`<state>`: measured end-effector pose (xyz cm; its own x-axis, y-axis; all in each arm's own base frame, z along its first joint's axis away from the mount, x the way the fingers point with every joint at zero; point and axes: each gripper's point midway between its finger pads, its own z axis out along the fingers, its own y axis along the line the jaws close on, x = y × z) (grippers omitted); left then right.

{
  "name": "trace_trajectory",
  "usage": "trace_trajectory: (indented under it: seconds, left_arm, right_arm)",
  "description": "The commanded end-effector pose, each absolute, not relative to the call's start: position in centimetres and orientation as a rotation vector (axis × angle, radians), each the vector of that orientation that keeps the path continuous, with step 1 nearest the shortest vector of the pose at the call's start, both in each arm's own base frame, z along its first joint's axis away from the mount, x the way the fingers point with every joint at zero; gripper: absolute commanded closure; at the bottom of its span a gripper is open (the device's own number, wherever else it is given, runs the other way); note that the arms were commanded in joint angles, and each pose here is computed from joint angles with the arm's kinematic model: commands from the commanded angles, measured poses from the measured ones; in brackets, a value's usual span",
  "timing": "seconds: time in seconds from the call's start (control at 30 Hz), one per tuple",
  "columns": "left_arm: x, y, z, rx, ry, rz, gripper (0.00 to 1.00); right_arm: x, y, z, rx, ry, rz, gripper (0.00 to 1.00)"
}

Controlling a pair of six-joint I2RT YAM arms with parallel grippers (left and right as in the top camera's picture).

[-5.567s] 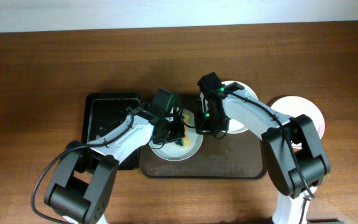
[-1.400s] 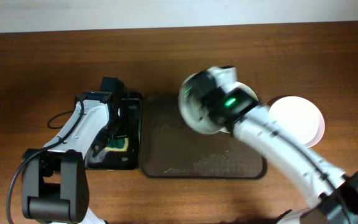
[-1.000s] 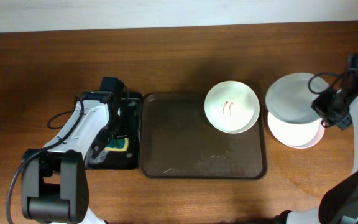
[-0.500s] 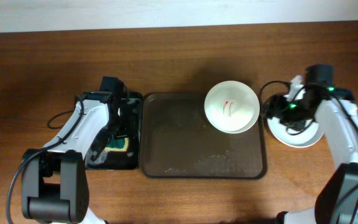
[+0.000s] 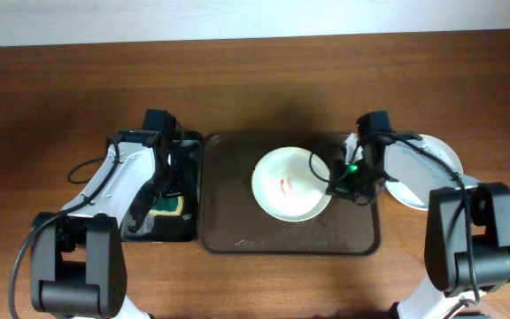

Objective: Clean dirty plates on tray and stack at the side
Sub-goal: 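Grip the last plate with the right gripper and pull it to tray center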

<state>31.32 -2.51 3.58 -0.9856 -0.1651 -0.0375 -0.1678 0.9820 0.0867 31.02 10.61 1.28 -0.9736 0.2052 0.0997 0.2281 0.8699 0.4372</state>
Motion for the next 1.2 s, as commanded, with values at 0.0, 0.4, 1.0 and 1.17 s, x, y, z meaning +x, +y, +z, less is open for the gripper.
trace_trajectory:
  seconds: [0.0,0.4,1.0,1.17]
  left_arm:
    - [32.1,-2.5,4.6,-0.259,3.060,0.131,0.01]
    - [32.1,-2.5,4.6,-0.260,3.061,0.131,0.00]
    - [32.8,-2.7,4.6,-0.260,3.031,0.115,0.00]
    - [32.5,-2.6,1.8,-0.285,2.998,0.102,0.14]
  right_arm:
    - [30.7,13.8,2.0,-0.409,-2.880,-0.880,0.95]
    - [34.7,12.6,0.4,-0.203,-3.229,-0.573,0.94]
    - [32.9,12.3,-0.4,-0.458,-3.176,-0.362,0.96]
    - [33.0,12.3,-0.4,-0.422,-3.186,-0.361,0.96]
